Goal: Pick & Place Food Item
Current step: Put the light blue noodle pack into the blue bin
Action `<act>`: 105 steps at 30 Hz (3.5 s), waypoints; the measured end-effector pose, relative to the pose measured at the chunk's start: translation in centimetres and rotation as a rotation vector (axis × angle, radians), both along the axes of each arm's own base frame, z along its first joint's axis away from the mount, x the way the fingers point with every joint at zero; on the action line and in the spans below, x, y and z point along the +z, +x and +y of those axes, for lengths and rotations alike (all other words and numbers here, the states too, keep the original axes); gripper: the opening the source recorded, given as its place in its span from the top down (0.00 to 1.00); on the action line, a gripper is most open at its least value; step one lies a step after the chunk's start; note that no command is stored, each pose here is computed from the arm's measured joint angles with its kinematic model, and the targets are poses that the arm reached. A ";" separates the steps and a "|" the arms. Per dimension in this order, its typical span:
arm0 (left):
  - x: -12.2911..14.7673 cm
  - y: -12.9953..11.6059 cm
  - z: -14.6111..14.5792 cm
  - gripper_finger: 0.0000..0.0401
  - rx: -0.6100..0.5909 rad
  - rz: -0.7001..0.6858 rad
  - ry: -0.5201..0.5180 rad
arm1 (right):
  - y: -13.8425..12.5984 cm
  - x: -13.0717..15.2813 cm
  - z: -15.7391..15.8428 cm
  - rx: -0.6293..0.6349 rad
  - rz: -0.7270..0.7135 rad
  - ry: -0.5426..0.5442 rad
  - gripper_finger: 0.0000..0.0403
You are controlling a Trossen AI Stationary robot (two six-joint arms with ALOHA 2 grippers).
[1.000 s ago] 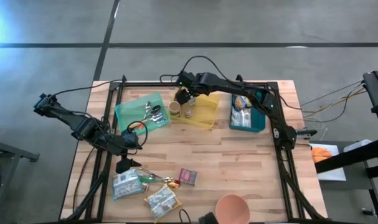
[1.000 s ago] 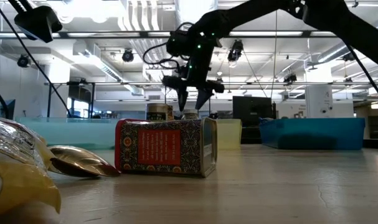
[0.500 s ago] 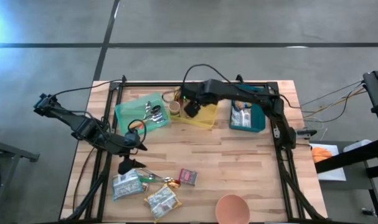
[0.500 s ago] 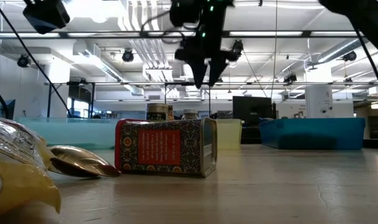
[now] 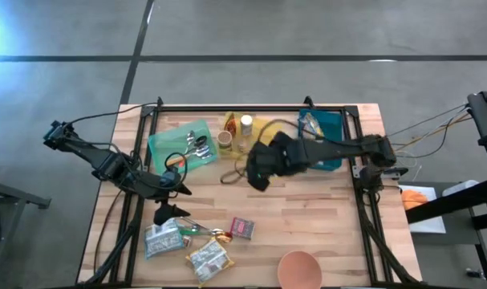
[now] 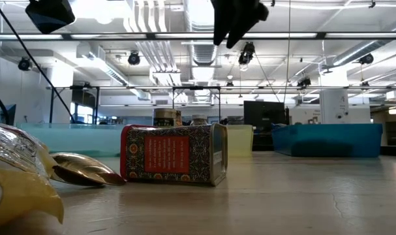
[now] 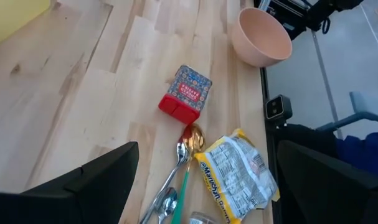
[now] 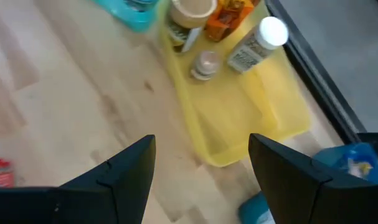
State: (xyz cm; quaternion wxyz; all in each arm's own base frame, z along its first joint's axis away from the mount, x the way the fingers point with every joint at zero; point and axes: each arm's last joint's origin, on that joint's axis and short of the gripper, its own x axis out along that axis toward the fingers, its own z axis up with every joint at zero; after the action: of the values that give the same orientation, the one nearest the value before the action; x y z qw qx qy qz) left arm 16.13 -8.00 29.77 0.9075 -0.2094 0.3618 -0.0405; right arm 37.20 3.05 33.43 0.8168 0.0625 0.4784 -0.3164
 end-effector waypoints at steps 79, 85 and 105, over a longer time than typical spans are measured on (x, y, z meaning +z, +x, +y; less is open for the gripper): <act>-13.5 4.0 -3.6 1.00 -0.769 0.862 0.198 | -2.5 -11.2 12.2 0.227 -0.416 0.182 0.36; -12.2 3.9 -3.6 1.00 -0.661 0.954 0.184 | -2.2 -11.1 12.5 0.189 -0.506 0.233 0.36; -4.8 2.0 -2.0 1.00 -0.394 0.652 0.205 | -2.8 -13.4 13.2 0.190 -0.830 0.232 0.36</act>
State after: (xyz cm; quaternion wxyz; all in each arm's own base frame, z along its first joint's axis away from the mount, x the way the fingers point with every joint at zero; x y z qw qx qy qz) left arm 18.15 -10.01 24.93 0.7359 -0.0462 0.6666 -0.1092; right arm 34.44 16.28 20.02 0.9527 0.2315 0.1457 -0.1324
